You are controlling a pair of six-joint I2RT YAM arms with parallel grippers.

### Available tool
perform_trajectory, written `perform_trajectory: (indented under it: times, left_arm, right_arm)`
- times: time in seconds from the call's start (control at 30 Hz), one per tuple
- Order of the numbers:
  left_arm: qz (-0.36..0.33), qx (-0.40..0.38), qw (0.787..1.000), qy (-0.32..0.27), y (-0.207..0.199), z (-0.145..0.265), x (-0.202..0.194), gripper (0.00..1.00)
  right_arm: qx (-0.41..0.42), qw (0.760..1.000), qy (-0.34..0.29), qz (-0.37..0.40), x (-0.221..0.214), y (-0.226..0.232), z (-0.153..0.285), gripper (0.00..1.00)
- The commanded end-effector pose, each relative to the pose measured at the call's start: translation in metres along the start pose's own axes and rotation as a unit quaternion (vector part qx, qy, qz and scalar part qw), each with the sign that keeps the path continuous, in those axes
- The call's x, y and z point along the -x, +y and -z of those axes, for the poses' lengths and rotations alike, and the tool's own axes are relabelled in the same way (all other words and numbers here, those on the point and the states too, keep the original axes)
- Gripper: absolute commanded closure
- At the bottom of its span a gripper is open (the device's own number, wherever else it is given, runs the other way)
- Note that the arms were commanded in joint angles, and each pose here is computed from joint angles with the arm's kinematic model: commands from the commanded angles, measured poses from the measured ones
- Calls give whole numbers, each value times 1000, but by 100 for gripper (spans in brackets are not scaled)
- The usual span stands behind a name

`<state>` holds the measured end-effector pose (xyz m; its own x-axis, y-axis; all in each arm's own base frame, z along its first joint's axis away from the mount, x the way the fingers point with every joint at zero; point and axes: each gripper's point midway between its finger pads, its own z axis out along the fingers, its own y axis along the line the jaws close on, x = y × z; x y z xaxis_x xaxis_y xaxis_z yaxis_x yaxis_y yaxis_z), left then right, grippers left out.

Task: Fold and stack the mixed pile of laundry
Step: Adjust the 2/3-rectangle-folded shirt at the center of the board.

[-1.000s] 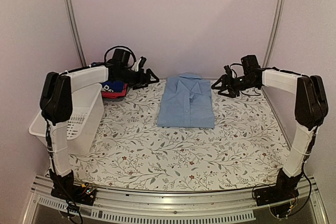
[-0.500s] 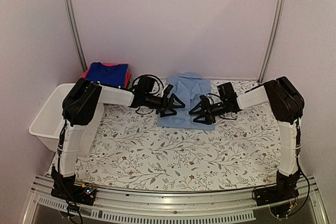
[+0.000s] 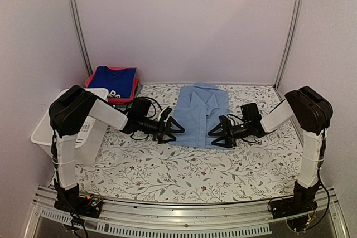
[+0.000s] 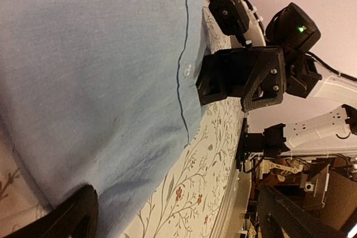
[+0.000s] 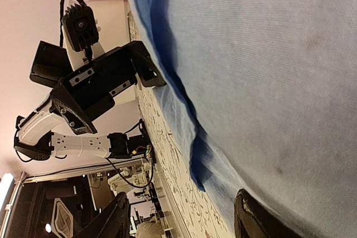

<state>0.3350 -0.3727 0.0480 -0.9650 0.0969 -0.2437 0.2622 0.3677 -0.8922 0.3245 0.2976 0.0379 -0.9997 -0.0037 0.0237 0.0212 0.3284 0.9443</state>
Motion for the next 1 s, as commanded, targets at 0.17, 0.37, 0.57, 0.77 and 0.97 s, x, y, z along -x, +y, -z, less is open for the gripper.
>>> perform_trajectory:
  times: [0.17, 0.37, 0.57, 0.77, 0.97]
  left_arm:
    - [-65, 16, 998, -6, -53, 12, 5, 0]
    - [-58, -34, 997, 28, -69, -30, 6, 0]
    - [-5, -26, 999, 41, -31, -45, -14, 0]
    - [45, 17, 998, 40, 11, -19, -39, 0]
    - [-25, 28, 999, 27, -11, 8, -30, 0]
  right_arm:
    - [3, 999, 7, 40, -14, 63, 16, 32]
    - [32, 999, 32, 26, -10, 71, -18, 31]
    - [4, 999, 28, -40, -16, 16, -29, 29]
    - [-16, 996, 32, -86, -44, -18, -13, 29]
    - [4, 1000, 0, -15, -21, 38, 19, 29]
